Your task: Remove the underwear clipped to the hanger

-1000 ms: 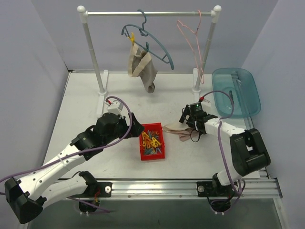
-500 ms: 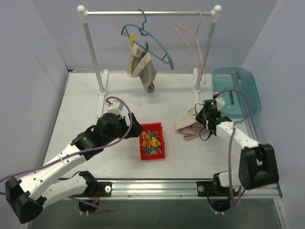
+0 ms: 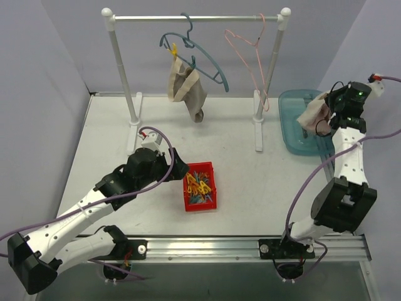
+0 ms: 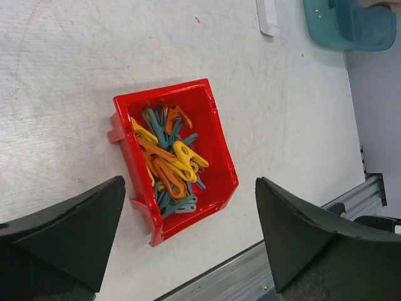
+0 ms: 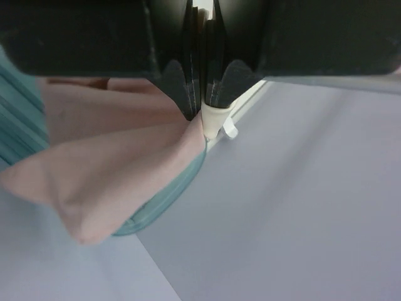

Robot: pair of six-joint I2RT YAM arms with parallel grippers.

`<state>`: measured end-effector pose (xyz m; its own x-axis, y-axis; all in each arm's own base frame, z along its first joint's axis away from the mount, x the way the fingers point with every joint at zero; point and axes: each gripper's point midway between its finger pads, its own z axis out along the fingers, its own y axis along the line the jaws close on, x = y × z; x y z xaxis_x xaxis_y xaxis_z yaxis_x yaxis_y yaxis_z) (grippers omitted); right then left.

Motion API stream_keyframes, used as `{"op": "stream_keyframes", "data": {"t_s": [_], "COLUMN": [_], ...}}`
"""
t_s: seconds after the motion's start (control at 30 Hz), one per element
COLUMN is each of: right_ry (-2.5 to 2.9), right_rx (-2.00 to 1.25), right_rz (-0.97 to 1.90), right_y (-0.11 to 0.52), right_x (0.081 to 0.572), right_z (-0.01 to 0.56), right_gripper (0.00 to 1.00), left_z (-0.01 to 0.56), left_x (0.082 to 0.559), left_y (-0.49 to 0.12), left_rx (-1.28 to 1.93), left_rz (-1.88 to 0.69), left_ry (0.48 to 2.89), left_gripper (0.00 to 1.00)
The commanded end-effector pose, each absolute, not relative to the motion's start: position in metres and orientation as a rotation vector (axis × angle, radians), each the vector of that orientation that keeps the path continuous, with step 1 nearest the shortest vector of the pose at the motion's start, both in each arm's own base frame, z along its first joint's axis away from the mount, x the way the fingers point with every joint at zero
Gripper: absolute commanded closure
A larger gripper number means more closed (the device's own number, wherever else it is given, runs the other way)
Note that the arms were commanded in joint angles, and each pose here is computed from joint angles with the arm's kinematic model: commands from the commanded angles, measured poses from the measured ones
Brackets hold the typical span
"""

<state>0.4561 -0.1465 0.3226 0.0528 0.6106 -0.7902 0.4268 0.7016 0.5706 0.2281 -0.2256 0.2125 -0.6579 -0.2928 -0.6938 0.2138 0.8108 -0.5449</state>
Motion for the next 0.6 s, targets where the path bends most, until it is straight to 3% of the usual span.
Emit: {"op": "stream_keyframes", "data": {"t_s": [0.0, 0.13, 0.17, 0.2, 0.27, 0.3, 0.33, 0.57], "right_ry": [1.66, 1.737, 1.773, 1.77, 1.743, 1.727, 1.708, 1.438], "right_rx": [0.893, 0.892, 0.903, 0.9, 0.901, 0.897, 0.882, 0.845], "right_rz": [0.236, 0.231, 0.225, 0.215, 0.184, 0.17, 0.154, -0.009], "right_y": [-0.149, -0.157, -0.158, -0.16, -0.163, -0.163, -0.162, -0.149], "right_x": [0.491, 0.518, 0.521, 0.522, 0.517, 0.514, 0.51, 0.419], "right_z": [0.279, 0.241, 0.226, 0.229, 0.242, 0.25, 0.261, 0.386], "right_gripper": [1.0, 1.0, 0.95, 0.63, 0.37, 0.14, 0.01, 0.0], "left_z": [0.237, 0.234, 0.235, 0.234, 0.235, 0.235, 0.237, 0.243], "left_x": [0.237, 0.238, 0.238, 0.238, 0.238, 0.238, 0.238, 0.239], "left_y": [-0.233, -0.233, -0.233, -0.232, -0.23, -0.228, -0.227, -0.217], "left_rx": [-0.058, -0.048, -0.049, -0.046, -0.04, -0.046, -0.047, -0.055], "left_rz": [-0.828, -0.817, -0.816, -0.81, -0.802, -0.792, -0.791, -0.781], "left_ry": [2.076, 2.083, 2.081, 2.085, 2.079, 2.08, 2.072, 2.046], "left_gripper": [0.06, 0.07, 0.06, 0.07, 0.06, 0.07, 0.07, 0.06]}}
